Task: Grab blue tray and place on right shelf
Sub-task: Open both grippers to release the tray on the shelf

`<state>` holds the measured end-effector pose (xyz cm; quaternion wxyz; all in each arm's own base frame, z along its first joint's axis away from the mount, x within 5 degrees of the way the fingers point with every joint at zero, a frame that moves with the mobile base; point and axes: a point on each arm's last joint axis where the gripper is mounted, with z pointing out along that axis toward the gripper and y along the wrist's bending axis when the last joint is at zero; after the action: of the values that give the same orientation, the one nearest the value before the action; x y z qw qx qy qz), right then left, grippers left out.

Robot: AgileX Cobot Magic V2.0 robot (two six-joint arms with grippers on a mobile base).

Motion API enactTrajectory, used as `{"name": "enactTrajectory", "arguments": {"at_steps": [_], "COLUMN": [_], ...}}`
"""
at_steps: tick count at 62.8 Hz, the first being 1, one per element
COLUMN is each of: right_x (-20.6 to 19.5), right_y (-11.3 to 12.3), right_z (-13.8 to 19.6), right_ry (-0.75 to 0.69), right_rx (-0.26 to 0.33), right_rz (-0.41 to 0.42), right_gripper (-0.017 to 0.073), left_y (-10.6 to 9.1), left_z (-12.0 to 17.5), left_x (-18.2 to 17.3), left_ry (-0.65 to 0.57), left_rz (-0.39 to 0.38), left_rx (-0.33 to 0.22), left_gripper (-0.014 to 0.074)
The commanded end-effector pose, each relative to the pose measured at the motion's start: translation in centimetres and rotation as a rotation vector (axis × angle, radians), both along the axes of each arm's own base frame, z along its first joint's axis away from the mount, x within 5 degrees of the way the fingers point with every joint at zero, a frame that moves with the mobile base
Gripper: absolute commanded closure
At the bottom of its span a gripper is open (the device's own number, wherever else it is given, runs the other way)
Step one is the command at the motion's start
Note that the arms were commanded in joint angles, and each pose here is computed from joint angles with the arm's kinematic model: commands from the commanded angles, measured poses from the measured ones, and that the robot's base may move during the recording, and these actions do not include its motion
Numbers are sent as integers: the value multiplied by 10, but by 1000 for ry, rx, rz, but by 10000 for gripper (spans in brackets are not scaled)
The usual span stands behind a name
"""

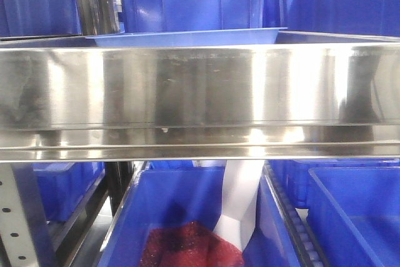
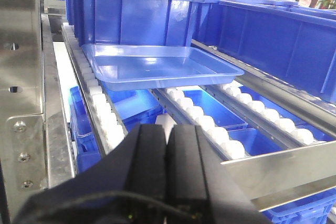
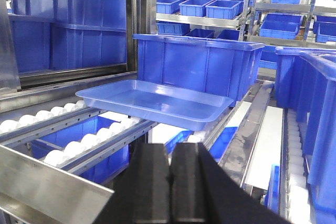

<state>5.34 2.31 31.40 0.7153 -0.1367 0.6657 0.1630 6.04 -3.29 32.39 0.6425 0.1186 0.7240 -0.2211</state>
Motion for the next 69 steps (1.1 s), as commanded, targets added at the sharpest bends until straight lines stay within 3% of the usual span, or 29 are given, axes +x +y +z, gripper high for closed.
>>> {"name": "enactTrajectory", "arguments": {"at_steps": [1,18,25,30,40,52,69], "right_x": [-3,-3,-3,-3,-3,-3,-3], "right_y": [0,0,0,0,0,0,0], "right_z": [18,18,18,18,18,18,18], "right_ry": [-118,-118,-118,-118,-118,-118,-118], "right_rx": [26,26,26,26,26,26,26], "right_rz": [14,14,14,14,14,14,14], "right_gripper": [508,508,508,508,508,508,508], "left_y": [0,0,6,11,21,27,28], "left_z": [16,15,7,-9,-56,-119,-125], "left_x": [-1,0,-2,-4,-9,-5,-4], "left_ry": [-97,-87,-77,-92,-156,-223,-185], "left_rz": [-3,-2,66,131,280,378,396], "left_rx": [-47,-51,-28,8,3,-13,1], "left_gripper": [642,642,642,642,642,642,642]}}
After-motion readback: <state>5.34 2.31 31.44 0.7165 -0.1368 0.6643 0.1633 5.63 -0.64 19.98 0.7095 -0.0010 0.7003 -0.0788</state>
